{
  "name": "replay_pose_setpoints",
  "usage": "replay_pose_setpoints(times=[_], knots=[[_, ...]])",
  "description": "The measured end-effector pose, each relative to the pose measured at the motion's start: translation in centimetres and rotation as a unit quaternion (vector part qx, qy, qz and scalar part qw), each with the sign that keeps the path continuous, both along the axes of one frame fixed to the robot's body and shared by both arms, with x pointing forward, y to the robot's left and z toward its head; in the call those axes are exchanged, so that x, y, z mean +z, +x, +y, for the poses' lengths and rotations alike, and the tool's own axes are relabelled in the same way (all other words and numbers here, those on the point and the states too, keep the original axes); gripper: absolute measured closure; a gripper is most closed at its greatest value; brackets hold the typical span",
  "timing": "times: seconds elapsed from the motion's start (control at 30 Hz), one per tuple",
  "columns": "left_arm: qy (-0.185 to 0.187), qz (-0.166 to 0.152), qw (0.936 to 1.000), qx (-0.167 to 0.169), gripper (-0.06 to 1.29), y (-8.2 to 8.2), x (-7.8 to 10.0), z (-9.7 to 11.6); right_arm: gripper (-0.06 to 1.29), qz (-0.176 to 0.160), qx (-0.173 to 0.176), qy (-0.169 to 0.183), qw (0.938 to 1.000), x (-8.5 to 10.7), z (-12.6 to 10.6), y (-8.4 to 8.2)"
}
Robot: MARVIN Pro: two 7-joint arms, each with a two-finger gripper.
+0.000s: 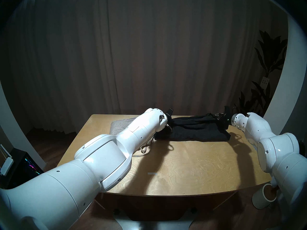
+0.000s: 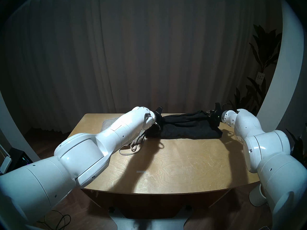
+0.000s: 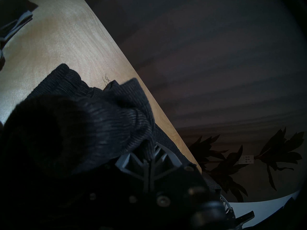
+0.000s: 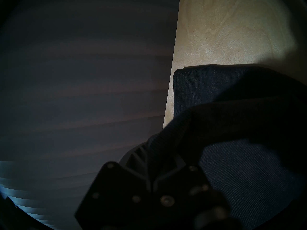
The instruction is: Fold pants twice and stack them
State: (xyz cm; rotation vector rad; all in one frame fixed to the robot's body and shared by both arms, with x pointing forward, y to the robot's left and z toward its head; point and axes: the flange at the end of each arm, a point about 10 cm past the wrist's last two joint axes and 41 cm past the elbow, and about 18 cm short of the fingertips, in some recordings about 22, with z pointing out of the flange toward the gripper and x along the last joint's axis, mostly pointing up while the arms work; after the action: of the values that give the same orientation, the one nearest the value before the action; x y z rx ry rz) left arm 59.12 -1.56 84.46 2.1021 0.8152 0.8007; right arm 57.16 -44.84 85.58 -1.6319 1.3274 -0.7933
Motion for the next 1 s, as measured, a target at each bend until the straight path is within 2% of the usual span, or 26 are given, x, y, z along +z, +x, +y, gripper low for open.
replay_pose_setpoints(times=[1.0], knots=[[0.041,-0.028,0.9988,0.0,1.26,0.24,-0.98,0.01,1.26,-0.005,-0.014,-0.011,0.9998,-0.35,0.09,0.15]])
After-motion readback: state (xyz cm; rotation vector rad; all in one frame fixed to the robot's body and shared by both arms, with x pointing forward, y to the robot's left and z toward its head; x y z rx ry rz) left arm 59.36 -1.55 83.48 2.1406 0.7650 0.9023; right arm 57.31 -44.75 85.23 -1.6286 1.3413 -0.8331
